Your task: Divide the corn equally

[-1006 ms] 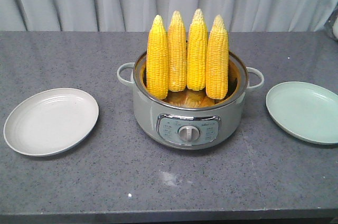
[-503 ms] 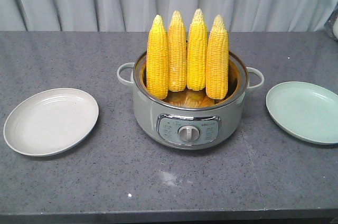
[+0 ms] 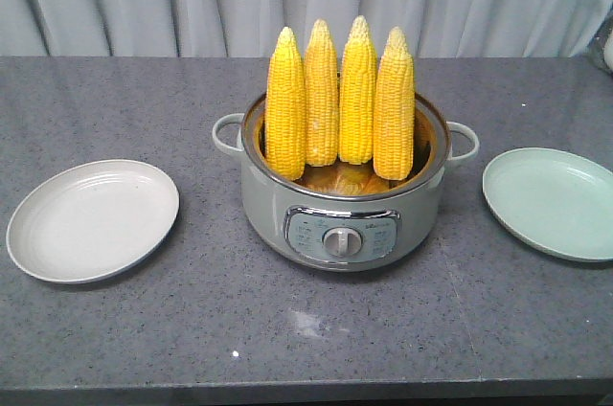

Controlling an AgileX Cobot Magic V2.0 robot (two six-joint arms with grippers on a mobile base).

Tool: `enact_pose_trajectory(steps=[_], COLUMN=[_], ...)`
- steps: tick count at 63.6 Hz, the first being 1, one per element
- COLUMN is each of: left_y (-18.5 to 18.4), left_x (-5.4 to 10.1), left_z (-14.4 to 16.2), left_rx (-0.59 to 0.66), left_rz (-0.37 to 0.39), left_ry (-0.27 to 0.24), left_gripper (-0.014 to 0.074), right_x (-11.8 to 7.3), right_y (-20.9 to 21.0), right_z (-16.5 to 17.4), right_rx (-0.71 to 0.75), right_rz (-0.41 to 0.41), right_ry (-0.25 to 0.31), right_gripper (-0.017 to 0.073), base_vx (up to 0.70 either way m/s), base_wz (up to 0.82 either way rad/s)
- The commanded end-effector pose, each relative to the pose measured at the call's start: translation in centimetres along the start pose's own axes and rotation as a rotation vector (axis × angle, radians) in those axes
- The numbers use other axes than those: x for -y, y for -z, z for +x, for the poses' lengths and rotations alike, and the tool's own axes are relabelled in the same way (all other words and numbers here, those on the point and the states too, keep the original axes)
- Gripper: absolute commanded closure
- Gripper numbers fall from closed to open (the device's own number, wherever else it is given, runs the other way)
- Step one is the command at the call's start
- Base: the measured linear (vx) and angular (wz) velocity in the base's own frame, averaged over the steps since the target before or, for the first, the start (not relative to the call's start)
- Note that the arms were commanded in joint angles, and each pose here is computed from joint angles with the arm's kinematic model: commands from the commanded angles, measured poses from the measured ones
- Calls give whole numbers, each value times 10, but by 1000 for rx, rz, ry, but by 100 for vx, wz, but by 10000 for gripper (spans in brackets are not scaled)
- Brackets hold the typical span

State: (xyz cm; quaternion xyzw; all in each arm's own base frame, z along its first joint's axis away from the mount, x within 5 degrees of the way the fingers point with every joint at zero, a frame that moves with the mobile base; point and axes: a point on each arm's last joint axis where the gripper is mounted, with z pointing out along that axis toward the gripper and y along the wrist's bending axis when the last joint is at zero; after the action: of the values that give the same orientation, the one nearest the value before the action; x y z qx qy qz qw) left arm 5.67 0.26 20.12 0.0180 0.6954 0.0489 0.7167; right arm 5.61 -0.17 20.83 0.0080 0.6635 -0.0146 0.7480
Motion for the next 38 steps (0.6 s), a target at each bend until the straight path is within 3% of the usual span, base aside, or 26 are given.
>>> enact_pose_trajectory(steps=[1, 6, 9, 14, 17, 18, 19, 21, 24, 29, 38], left_y=[2, 2, 2, 2, 2, 2, 2, 2, 3, 3, 4], left_x=[0, 0, 0, 0, 0, 0, 0, 0, 0, 0, -1], left_z=[-7, -7, -8, -11, -12, -13, -13, -14, -15, -15, -21], left_rx=[92, 94, 100, 130, 146, 152, 162, 172, 181, 179, 215], left_rz=[2, 2, 3, 8, 14, 17, 22, 28, 35, 41, 48], left_ry=[15, 16, 28, 85, 172, 215, 298, 379, 459, 528, 543], left_gripper=[601, 601, 601, 601, 601, 601, 601, 601, 601, 601, 601], right_x=[0, 0, 1, 2, 3, 4, 5, 5, 6, 6, 7], right_y=[0, 0, 0, 1, 1, 1, 1, 1, 1, 1, 1], right_z=[-5, -5, -5, -5, -5, -5, -5, -4, -4, -4, -5], right_rx=[76, 77, 80, 85, 88, 89, 92, 93, 95, 96, 113], right_rz=[4, 6, 8, 14, 18, 20, 24, 26, 30, 35, 36], right_ry=[17, -28, -106, -357, -545, -626, -750, -850, -943, -995, -1004], right_gripper=[564, 564, 564, 564, 564, 564, 564, 564, 564, 564, 564], base_vx=[0, 0, 0, 0, 0, 0, 0, 0, 0, 0, 0], base_wz=[0, 0, 0, 0, 0, 0, 0, 0, 0, 0, 0])
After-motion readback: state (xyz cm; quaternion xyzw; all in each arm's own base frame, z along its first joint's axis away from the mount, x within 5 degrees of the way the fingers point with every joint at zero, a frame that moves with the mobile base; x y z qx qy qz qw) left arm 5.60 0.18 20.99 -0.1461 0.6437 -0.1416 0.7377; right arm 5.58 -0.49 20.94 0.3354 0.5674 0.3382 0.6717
